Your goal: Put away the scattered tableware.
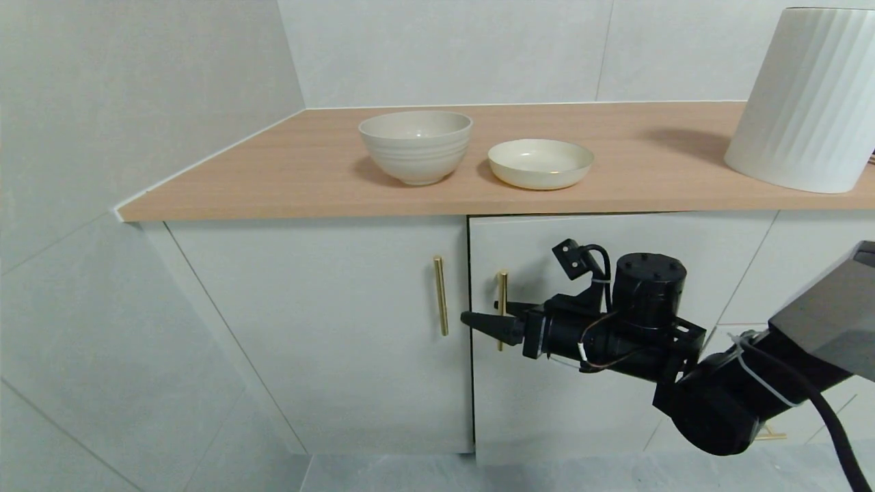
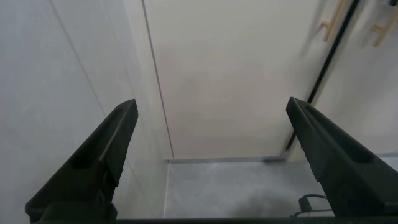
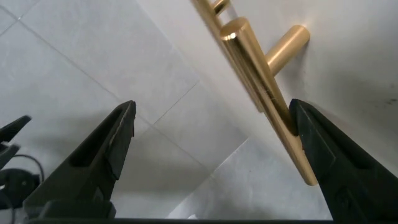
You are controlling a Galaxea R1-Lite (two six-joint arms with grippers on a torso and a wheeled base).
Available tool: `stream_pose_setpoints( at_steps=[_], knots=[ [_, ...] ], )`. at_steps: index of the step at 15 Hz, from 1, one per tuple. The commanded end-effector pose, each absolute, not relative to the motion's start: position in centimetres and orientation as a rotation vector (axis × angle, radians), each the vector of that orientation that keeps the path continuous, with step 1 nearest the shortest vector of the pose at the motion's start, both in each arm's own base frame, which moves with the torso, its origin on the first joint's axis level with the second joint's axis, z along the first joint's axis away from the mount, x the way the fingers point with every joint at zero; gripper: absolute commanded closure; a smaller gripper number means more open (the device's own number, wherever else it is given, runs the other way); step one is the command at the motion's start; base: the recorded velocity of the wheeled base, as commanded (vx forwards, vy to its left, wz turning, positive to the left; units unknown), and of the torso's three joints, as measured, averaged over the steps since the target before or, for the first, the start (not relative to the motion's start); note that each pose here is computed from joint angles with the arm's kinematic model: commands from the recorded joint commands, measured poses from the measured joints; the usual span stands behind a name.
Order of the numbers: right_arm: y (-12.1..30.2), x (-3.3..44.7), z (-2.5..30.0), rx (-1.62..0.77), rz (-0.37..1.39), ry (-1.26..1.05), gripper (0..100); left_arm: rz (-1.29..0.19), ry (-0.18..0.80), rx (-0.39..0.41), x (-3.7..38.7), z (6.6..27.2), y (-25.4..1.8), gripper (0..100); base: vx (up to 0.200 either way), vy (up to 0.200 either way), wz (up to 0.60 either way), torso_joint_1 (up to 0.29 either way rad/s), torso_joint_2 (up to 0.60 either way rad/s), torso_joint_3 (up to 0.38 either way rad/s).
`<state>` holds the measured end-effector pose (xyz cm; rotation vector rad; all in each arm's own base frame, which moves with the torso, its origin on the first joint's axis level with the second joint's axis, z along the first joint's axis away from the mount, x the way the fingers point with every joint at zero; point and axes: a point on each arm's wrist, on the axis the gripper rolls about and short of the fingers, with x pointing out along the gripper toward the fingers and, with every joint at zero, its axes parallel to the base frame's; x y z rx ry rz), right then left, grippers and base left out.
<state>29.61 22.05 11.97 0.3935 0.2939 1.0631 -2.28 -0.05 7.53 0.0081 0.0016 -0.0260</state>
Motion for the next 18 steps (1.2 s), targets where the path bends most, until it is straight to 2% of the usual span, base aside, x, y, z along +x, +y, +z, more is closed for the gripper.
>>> stream_pose_setpoints(
  at_steps=[1,7,14,15,17,18],
  knots=[
    [21.5,28.3,13.1,0.391,1.08,0.282,0,-0.026,0.001,0.008,-2.3,7.5,-0.1,0,0.0,0.0,0.0,0.0,0.0,0.0],
    [20.6,24.3,13.5,0.379,1.138,0.331,0,-0.026,0.001,0.008,-2.3,7.5,-0.1,0,0.0,0.0,0.0,0.0,0.0,0.0],
    [19.3,22.5,14.5,0.377,1.198,0.306,0,-0.026,-0.006,0.009,-2.3,7.6,-0.1,0,0.0,0.0,0.0,0.0,0.0,0.0],
    [19.2,22.4,14.5,0.377,1.199,0.307,0,-0.026,-0.032,0.008,-2.4,8.1,-0.1,0,0.0,0.0,0.0,0.0,0.0,0.0],
    [19.2,22.3,14.5,0.373,1.2,0.308,0,-0.042,-0.131,0.01,-3.2,10.7,-0.1,0,0.0,0.0,0.0,0.0,0.0,0.0],
    [19.2,22.3,14.4,0.371,1.198,0.31,0,-0.084,-0.143,0.015,-3.7,11.7,-0.2,0,0.0,0.0,0.0,0.0,0.0,0.0]
  ],
)
